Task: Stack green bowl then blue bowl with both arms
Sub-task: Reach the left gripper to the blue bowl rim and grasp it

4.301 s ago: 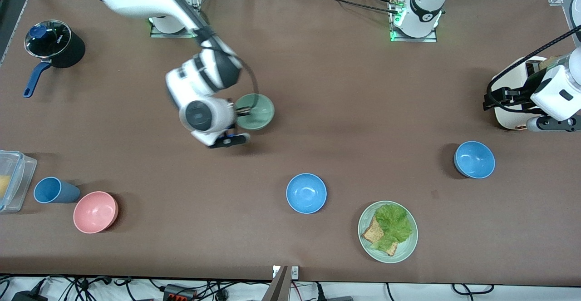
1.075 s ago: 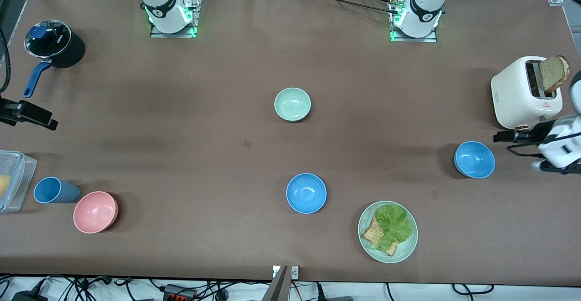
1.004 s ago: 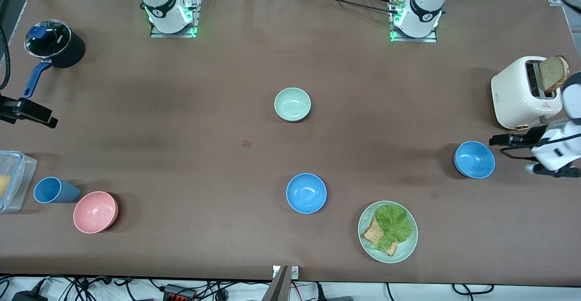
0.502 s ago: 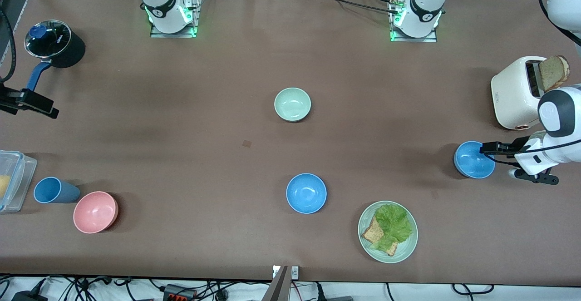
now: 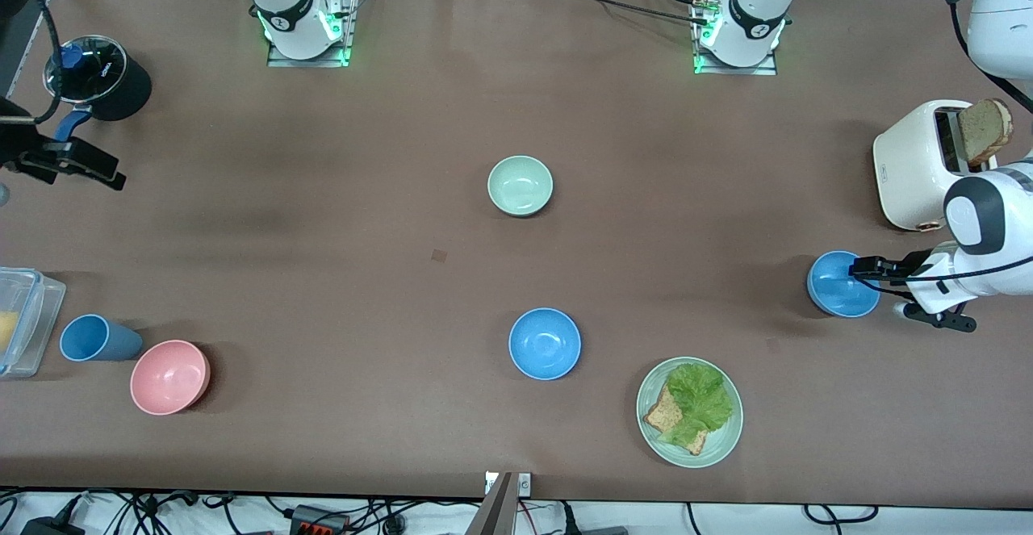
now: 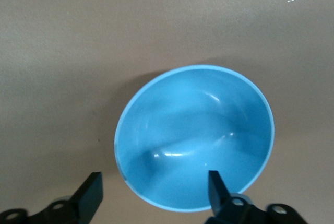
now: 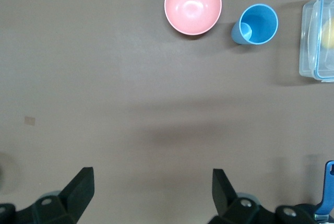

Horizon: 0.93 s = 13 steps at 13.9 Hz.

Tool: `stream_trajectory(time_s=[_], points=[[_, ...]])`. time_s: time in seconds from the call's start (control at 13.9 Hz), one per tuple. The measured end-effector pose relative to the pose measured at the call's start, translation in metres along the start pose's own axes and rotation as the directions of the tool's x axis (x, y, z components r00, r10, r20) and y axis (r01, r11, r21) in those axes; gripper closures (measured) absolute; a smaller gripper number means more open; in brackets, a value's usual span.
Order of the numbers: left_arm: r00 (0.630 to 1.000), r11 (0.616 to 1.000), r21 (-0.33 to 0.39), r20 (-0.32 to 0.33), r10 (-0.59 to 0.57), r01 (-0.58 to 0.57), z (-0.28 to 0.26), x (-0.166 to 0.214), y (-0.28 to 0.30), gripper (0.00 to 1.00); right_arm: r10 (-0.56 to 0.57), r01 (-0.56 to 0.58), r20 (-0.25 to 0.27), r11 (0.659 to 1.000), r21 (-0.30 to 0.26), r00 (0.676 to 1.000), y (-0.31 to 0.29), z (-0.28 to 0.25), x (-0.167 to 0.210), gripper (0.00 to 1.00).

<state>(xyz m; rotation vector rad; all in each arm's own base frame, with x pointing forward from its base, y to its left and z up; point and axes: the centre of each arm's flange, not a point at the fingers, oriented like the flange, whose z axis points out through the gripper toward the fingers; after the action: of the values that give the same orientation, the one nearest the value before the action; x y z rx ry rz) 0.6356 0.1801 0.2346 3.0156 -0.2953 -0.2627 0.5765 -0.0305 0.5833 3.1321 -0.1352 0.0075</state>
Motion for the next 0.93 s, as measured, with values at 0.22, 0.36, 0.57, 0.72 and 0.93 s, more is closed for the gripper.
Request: stream_trajectory(time_s=[0.22,0.36,0.57,0.72,0.93], points=[[1.000,1.000,0.005,-0.009,0.010,-0.010,0.008,0.003,-0.002,0.26,-0.009,0.009,-0.009,1.000,-0.007,1.000,0.003,0.006,-0.007,0.00],[1.000,1.000,0.011,-0.020,0.021,-0.021,0.014,0.005,-0.004,0.30,-0.036,0.035,-0.014,0.999,-0.011,0.999,0.005,0.008,-0.007,0.00],[0.999,0.999,0.015,-0.029,0.045,-0.044,0.025,0.005,-0.011,0.33,-0.036,0.036,-0.015,0.999,-0.011,0.999,0.007,0.007,-0.008,0.00],[0.997,0.998,0.017,-0.032,0.069,-0.068,0.028,0.005,-0.014,0.39,-0.036,0.036,-0.022,0.999,-0.011,0.999,0.007,0.004,-0.008,0.00],[0.996,0.997,0.020,-0.036,0.080,-0.079,0.028,0.005,-0.014,0.72,-0.028,0.028,-0.030,1.000,-0.010,0.999,0.006,-0.001,-0.010,0.00]])
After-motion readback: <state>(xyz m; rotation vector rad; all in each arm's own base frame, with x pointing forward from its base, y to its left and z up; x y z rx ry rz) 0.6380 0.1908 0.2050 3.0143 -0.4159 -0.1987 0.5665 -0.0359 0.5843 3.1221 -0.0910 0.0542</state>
